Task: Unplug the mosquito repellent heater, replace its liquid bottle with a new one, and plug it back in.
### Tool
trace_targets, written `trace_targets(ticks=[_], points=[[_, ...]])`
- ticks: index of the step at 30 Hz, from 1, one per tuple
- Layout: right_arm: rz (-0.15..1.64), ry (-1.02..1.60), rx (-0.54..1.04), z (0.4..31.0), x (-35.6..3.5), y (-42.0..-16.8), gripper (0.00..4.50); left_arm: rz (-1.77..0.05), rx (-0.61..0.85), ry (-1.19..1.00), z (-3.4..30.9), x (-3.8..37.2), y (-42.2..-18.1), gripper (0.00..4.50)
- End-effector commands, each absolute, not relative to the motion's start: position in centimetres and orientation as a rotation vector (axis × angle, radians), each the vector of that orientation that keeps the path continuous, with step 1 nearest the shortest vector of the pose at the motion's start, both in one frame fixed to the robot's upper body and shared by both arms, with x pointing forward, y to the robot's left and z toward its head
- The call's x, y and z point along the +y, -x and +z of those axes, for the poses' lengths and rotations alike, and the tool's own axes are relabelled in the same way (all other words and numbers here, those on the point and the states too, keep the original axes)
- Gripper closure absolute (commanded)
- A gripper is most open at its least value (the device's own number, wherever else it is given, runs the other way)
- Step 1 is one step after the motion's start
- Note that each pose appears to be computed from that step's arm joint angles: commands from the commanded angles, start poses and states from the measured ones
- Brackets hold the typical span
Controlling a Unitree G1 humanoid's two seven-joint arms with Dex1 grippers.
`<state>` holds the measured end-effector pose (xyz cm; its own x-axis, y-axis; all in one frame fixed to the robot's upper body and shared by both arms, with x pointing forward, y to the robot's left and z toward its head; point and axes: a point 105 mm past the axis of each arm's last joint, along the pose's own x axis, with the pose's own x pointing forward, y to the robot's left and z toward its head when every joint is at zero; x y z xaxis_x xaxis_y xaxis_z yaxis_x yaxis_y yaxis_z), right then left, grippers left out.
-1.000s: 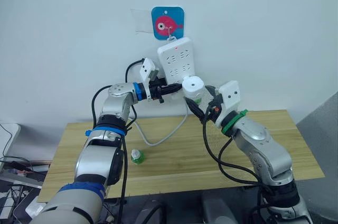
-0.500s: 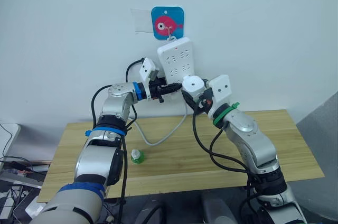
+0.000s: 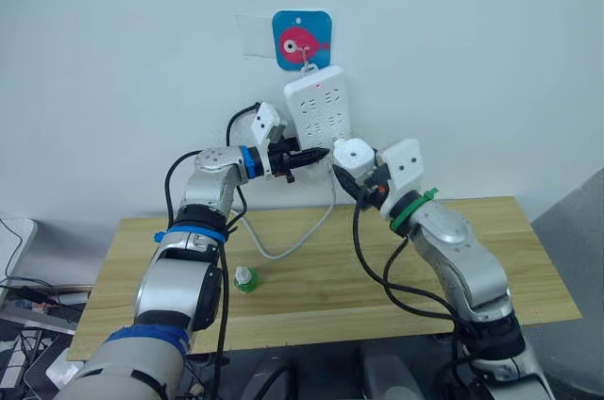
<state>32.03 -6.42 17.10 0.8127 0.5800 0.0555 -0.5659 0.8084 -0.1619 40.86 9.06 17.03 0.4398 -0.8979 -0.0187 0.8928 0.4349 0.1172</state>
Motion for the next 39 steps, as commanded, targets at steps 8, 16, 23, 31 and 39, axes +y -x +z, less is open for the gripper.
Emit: trace_targets(ticks=[8,16,23,31,39], points=[[0.581,0.099,-0.168,19.3,-7.8,-31.2,1.52,-1.031,-0.064,-0.133,17.6,10.4,-41.7,2.43],[0.494,-0.051,-0.134,18.9,-10.9,-31.7,1.52,-0.989,-0.051,-0.155,16.7,13.2,-40.8,0.20],[0.351,-0.347,-0.025,16.5,-14.3,-32.7,1.52,-1.004,-0.082,-0.229,14.3,14.0,-36.1,0.02],[0.262,-0.848,0.058,14.5,-16.3,-32.9,1.52,-1.060,-0.234,-0.169,16.1,8.0,-31.6,0.02],[0.306,-1.146,0.058,15.5,-15.7,-32.3,1.52,-1.042,-0.245,-0.037,14.8,2.4,-31.5,0.02]])
